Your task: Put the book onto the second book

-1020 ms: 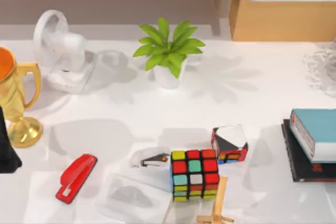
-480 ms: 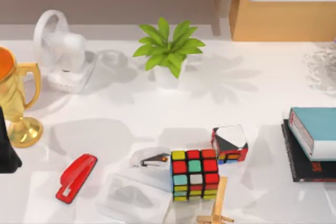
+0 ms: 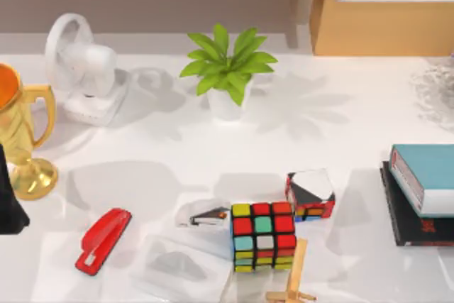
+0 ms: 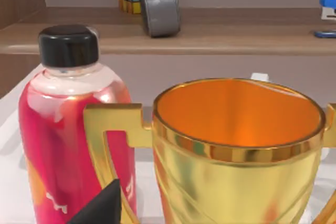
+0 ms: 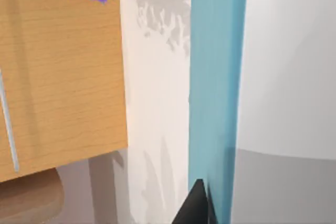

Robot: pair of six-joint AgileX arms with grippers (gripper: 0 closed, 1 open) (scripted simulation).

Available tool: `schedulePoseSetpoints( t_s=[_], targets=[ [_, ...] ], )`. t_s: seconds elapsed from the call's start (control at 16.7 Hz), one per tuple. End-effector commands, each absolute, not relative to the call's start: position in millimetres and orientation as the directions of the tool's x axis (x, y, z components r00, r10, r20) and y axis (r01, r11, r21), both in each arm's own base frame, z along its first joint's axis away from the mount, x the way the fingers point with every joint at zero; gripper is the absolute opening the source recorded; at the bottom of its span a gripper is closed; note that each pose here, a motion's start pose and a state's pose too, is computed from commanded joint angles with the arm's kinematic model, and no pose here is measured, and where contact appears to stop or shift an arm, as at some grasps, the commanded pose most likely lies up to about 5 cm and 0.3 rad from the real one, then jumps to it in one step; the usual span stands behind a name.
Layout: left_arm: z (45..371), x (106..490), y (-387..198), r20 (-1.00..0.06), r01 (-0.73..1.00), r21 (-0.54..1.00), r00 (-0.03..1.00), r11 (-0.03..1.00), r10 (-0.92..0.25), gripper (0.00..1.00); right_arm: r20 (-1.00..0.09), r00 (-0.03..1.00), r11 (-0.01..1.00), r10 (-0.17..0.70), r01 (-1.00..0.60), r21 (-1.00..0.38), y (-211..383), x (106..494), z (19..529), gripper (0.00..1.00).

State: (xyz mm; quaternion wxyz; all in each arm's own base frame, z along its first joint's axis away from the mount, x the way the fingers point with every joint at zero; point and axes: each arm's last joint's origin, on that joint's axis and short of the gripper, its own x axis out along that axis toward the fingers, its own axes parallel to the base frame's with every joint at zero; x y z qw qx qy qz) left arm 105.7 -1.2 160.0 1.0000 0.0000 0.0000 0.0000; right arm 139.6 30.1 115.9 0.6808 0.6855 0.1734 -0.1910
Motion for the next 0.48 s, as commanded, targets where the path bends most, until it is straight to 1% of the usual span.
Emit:
schedulePoseSetpoints(
  t_s=[0.48],
  targets=[
    [160.0, 105.7, -1.2, 0.000, 0.000, 0.000, 1.000, 1.000, 0.000, 1.00, -0.498, 0.867, -0.013, -0.022, 0.498, 0.867, 30.1, 139.6, 115.9, 0.83]
  ],
)
